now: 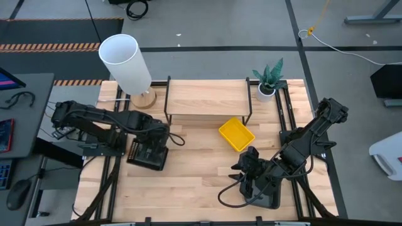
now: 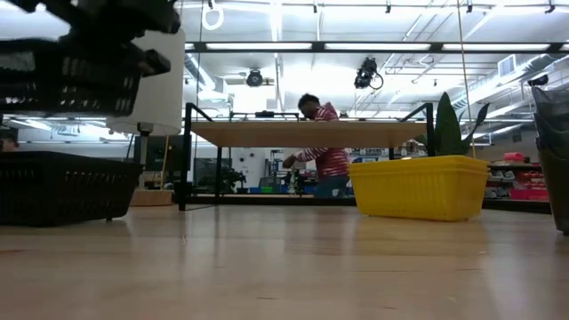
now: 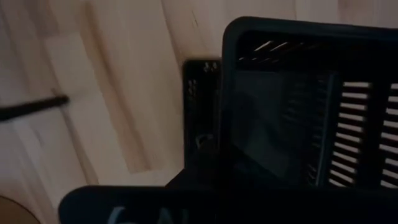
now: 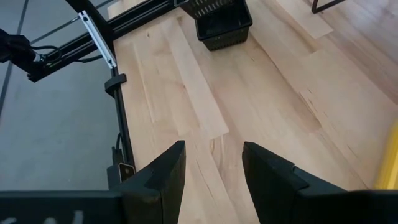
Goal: Stack baskets on shelf by color
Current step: Stack the bottom black bin on top of the top black bin, then put the stacked black bin on the shelf
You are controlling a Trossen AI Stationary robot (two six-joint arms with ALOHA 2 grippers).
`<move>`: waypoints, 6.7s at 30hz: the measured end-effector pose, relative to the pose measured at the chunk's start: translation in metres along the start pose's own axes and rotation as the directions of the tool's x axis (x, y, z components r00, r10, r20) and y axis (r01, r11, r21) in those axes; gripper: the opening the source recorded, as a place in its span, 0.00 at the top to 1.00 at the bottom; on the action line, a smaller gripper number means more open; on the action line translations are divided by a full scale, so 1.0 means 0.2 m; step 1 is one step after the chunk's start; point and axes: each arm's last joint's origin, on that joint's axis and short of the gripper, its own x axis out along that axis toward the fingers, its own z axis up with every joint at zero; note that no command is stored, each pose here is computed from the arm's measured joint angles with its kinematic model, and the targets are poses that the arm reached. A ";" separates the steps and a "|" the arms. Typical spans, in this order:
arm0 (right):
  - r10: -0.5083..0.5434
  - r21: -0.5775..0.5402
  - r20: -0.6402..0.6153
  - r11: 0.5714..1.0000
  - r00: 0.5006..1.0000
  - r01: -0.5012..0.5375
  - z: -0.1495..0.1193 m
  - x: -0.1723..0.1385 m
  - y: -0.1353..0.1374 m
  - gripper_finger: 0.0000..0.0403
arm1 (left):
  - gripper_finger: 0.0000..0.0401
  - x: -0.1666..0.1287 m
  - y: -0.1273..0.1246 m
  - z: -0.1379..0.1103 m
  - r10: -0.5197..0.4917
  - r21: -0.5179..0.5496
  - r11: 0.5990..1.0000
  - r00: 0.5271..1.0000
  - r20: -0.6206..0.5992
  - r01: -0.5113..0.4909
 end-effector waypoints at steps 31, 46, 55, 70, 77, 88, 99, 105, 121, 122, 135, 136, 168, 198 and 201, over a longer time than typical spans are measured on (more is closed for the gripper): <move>0.007 0.016 -0.036 1.000 0.999 -0.007 0.06 0.05 -0.04 0.59 | 0.81 0.35 0.01 -0.12 0.016 -0.016 1.000 1.000 -0.011 -0.017; 0.045 0.020 -0.031 0.999 0.999 -0.044 0.08 0.05 -0.03 0.59 | 0.49 0.35 0.01 -0.12 0.039 -0.329 0.943 0.999 -0.023 -0.045; 0.077 -0.015 -0.008 0.997 0.997 -0.077 0.09 0.05 -0.01 0.59 | 0.55 0.35 -0.01 -0.14 -0.092 -0.522 0.851 0.995 -0.043 0.056; 0.101 -0.032 -0.016 0.994 0.995 -0.102 0.09 0.05 -0.01 0.59 | 0.64 0.16 0.00 -0.01 0.018 -0.569 0.822 0.998 0.066 0.023; 0.102 -0.039 -0.015 0.994 0.995 -0.103 0.09 0.05 0.00 0.59 | 0.65 0.08 -0.01 0.04 -0.063 -0.548 0.826 0.987 0.145 0.133; 0.104 -0.052 -0.011 0.993 0.994 -0.105 0.09 0.05 0.00 0.59 | 0.65 0.07 -0.12 0.05 -0.243 -0.537 0.796 0.960 0.138 0.279; 0.109 -0.074 -0.014 0.991 0.994 -0.110 0.09 0.05 0.00 0.59 | 0.64 0.07 -0.36 0.02 -0.248 -0.385 0.886 0.966 0.076 0.258; 0.125 -0.071 -0.011 0.989 0.992 -0.126 0.10 0.05 0.00 0.59 | 0.58 0.07 -0.49 -0.02 -0.116 -0.309 0.941 0.989 0.090 0.138; 0.121 -0.091 -0.009 0.988 0.993 -0.121 0.11 0.06 0.00 0.59 | 0.49 0.06 -0.66 -0.09 -0.027 -0.168 0.985 0.993 0.118 0.047; 0.121 -0.092 -0.009 0.988 0.993 -0.122 0.11 0.06 0.00 0.59 | 0.50 0.06 -0.67 -0.10 -0.028 -0.162 0.986 0.993 0.118 0.047; 0.124 -0.088 -0.013 0.988 0.992 -0.125 0.11 0.06 -0.01 0.59 | 0.55 0.06 -0.69 -0.11 0.029 -0.159 0.987 0.988 0.152 -0.004; 0.124 -0.088 -0.012 0.988 0.992 -0.124 0.12 0.06 -0.01 0.59 | 0.55 0.06 -0.69 -0.11 0.029 -0.158 0.987 0.988 0.152 -0.005; 0.128 -0.102 0.030 0.987 0.991 -0.124 0.13 0.06 0.00 0.59 | 0.57 0.26 -0.75 -0.06 0.082 -0.094 0.992 0.996 -0.031 -0.084; 0.167 -0.051 0.026 0.985 0.986 -0.165 0.14 0.06 0.01 0.59 | 0.63 0.55 -0.70 -0.12 0.134 -0.063 0.986 0.962 -0.237 -0.153; 0.167 -0.052 0.026 0.985 0.986 -0.166 0.14 0.06 0.01 0.59 | 0.70 0.55 -0.70 -0.12 0.134 -0.059 0.987 0.962 -0.237 -0.152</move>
